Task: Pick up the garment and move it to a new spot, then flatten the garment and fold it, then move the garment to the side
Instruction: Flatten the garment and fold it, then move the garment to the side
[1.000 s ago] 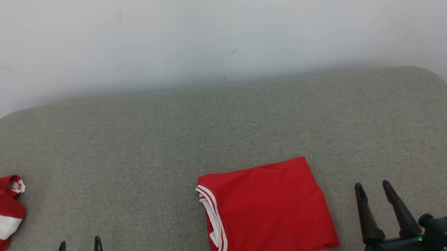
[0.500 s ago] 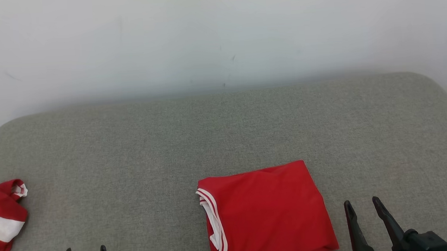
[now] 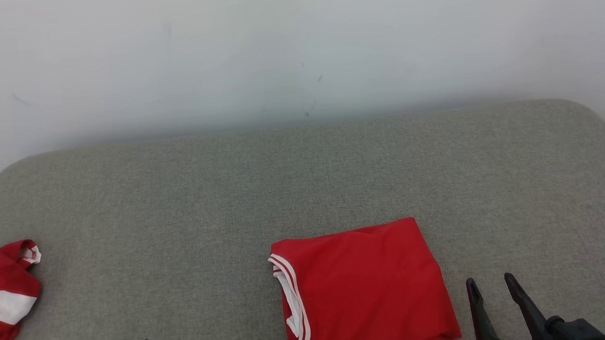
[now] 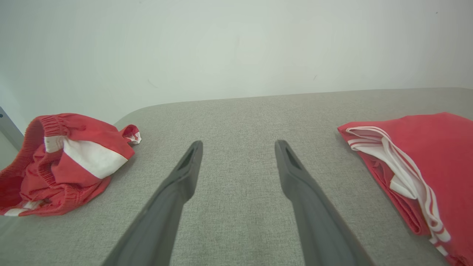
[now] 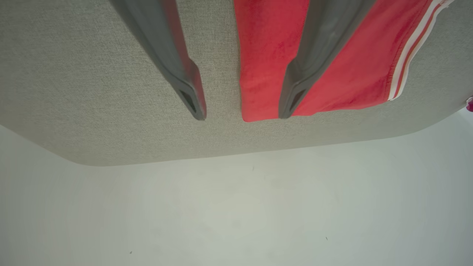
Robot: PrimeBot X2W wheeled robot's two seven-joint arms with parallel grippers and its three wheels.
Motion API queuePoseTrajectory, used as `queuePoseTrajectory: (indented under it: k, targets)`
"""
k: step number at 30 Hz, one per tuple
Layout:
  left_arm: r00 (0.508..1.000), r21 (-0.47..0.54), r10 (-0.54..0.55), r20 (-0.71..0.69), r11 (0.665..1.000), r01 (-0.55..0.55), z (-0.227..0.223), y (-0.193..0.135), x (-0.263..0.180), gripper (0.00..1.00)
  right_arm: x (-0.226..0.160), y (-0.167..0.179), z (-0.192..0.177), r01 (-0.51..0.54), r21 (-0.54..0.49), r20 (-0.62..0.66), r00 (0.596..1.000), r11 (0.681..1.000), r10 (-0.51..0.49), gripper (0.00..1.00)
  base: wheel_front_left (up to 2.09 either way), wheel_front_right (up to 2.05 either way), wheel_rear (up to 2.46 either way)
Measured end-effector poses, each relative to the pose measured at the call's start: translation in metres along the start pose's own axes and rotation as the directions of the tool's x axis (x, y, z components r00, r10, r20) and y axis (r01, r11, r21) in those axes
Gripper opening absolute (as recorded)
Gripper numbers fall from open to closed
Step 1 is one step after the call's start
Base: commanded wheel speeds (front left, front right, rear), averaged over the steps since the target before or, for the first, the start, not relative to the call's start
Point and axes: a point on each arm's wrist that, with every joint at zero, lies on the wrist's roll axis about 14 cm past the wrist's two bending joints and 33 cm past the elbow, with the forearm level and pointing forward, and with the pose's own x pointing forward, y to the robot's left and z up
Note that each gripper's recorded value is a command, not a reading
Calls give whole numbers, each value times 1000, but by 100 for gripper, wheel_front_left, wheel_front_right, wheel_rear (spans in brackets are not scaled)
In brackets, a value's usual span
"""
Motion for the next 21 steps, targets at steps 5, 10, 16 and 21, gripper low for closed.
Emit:
queuePoseTrajectory:
  k: [5, 10, 16, 21]
  targets:
    - [1000, 0, -8, -2, 1000, 8, -1, -1, 0, 100, 0, 0, -2, -1, -1, -6, 1000, 1000, 1, 100, 0, 0, 0]
    - [1000, -1, -6, -3, 1000, 6, -1, 0, -1, 100, -1, 0, -4, -1, -1, -12, 1000, 1000, 1, 100, 0, 0, 0]
    - [1000, -2, -4, -4, 1000, 4, -1, 0, -1, 100, -1, 0, -5, -1, -1, -15, 1000, 1000, 1, 100, 0, 0, 0]
    - [1000, -3, -1, -3, 1000, 1, -1, 0, -1, 100, -1, -2, -6, 2, -3, -19, 1000, 1000, -2, 100, 0, 0, 0]
